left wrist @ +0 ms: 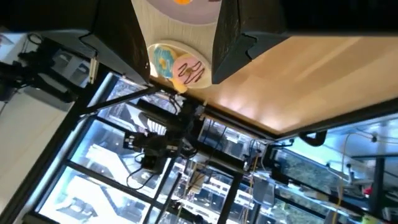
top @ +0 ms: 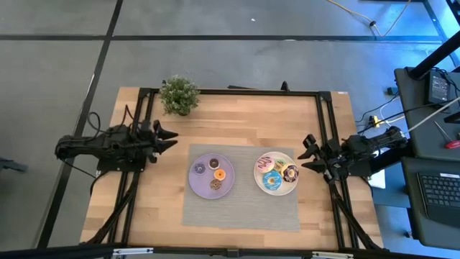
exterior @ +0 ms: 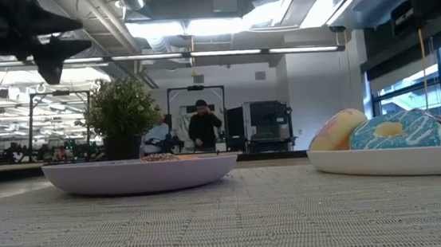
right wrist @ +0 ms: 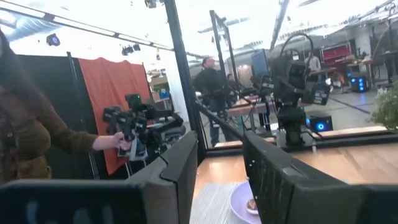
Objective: Pick & Place donuts
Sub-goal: Return to Home Position
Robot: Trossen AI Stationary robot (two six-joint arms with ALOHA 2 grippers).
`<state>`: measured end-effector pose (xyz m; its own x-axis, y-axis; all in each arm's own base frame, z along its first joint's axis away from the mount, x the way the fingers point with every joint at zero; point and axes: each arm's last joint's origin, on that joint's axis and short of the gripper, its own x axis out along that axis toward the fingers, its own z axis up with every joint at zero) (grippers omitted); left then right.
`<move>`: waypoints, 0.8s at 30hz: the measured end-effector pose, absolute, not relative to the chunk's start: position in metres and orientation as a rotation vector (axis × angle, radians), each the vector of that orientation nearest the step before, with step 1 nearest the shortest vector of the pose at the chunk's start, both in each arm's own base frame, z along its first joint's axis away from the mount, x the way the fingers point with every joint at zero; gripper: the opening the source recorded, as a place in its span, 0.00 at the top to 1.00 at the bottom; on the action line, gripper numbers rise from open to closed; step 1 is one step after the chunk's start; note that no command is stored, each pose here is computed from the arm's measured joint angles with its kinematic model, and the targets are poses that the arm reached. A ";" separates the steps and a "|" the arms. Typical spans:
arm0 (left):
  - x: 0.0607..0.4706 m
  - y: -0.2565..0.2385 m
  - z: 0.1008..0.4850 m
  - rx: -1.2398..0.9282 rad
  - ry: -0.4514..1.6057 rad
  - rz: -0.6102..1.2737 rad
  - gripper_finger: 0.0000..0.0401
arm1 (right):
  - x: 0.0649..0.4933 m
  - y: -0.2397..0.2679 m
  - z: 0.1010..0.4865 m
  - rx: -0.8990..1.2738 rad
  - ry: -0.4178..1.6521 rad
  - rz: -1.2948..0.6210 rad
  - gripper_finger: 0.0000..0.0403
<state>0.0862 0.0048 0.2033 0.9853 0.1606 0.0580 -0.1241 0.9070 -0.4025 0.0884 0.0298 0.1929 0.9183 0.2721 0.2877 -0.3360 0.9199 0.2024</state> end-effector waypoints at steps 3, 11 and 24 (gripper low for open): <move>0.088 0.005 0.197 -0.419 -0.079 0.155 0.58 | 0.088 0.030 0.193 0.254 -0.261 0.316 0.68; 0.094 0.005 0.177 -0.450 -0.043 0.156 0.58 | 0.089 0.030 0.190 0.253 -0.223 0.308 0.68; 0.097 0.004 0.169 -0.401 -0.063 0.129 0.58 | 0.091 0.030 0.181 0.174 -0.145 0.290 0.68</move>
